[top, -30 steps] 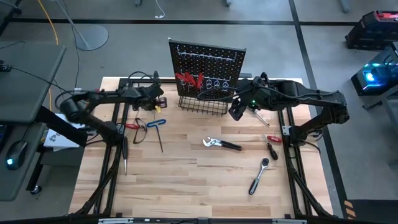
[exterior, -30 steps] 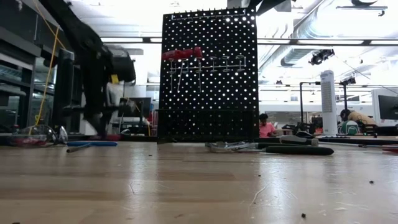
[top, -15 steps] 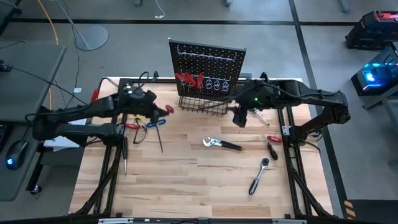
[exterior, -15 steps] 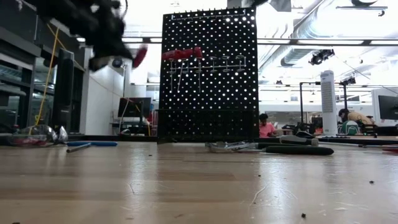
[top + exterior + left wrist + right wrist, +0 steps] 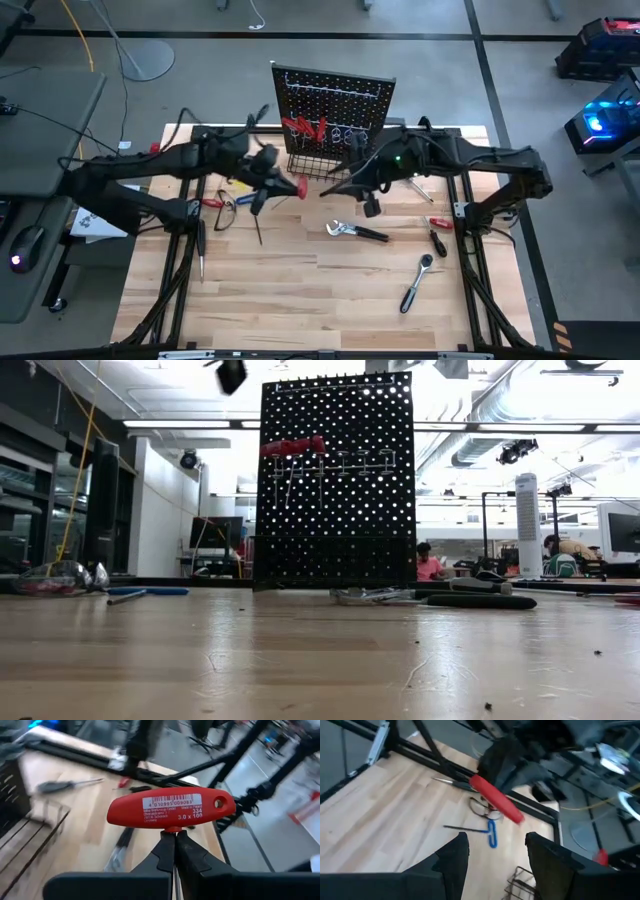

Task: Hang tools onto peg board
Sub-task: Hang the top red allen wrench on the pegboard

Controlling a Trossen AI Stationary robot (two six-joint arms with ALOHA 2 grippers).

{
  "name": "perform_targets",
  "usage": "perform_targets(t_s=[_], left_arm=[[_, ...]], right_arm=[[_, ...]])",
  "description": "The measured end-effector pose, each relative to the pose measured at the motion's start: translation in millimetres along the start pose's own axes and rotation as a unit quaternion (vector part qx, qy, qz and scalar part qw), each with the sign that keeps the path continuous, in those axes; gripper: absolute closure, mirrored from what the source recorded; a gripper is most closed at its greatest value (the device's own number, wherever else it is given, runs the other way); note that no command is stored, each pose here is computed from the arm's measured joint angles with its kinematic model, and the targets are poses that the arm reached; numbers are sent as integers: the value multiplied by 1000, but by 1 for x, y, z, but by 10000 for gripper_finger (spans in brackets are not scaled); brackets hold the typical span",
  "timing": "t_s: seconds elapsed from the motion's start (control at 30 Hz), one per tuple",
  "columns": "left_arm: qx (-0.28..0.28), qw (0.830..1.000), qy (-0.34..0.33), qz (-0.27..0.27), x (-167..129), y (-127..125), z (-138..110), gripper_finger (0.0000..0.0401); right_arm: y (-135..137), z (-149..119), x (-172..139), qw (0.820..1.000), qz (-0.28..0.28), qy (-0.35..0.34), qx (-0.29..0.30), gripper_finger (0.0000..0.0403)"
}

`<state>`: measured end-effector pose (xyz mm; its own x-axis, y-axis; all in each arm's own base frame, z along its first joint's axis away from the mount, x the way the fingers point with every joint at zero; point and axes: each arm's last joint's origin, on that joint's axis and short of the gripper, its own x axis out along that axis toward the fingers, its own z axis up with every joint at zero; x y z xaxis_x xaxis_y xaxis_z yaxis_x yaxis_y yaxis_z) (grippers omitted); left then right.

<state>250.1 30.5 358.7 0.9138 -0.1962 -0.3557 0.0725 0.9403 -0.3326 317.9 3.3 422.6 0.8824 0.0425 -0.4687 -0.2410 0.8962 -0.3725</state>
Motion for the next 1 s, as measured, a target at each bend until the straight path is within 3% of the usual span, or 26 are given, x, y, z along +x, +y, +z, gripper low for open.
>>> perform_targets(t_s=[0.2,0.37,0.7,1.0], left_arm=[[36,997,21,-71,34,3,26,401],[46,994,31,-96,53,6,35,401],[60,993,24,-99,58,6,42,401],[57,993,20,-102,58,6,43,401]], right_arm=[[11,3,9,999,9,3,-52,213],[17,6,9,998,6,5,-62,213],[19,6,9,998,6,12,-69,215],[22,0,27,996,17,31,-78,310]])
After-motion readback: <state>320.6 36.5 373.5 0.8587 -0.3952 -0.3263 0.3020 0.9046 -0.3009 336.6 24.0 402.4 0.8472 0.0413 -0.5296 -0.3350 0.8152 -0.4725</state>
